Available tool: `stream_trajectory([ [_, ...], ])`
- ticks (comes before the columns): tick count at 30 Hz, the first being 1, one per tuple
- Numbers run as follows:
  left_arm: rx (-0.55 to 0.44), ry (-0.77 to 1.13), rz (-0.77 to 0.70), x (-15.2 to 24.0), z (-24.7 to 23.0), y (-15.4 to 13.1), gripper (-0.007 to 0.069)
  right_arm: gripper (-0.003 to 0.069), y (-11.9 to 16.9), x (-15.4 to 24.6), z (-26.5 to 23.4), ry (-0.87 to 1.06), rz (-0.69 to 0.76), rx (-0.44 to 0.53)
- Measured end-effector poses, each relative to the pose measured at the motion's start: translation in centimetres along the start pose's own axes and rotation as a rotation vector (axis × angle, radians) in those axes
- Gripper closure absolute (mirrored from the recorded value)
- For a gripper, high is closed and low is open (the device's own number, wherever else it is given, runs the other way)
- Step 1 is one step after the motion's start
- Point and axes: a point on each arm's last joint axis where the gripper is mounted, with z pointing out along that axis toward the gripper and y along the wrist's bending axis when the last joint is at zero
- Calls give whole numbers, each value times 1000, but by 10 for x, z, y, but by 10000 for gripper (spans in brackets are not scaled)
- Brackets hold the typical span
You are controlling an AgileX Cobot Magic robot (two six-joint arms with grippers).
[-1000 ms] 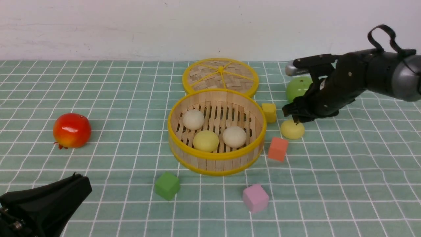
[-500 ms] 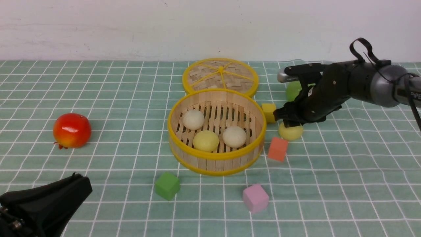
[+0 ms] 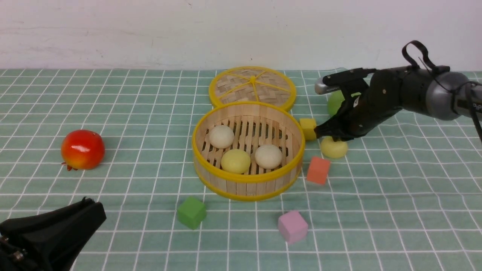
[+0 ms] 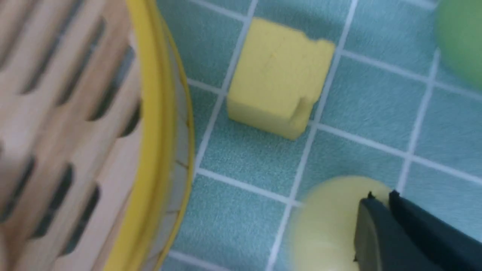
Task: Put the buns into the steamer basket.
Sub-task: Use the right arm to grab a steamed stuffed bun, then use the right arm to put the steamed stuffed bun into the steamer
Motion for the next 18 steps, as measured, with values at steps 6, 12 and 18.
stream_trajectory([
  [6, 0, 0, 0, 0, 0, 0, 547, 657, 10, -26, -62, -120, -9, -33],
  [12, 0, 0, 0, 0, 0, 0, 537, 657, 63, -43, -93, -272, -45, -214],
  [18, 0, 0, 0, 0, 0, 0, 531, 652, 101, -37, -48, -325, 33, -302],
])
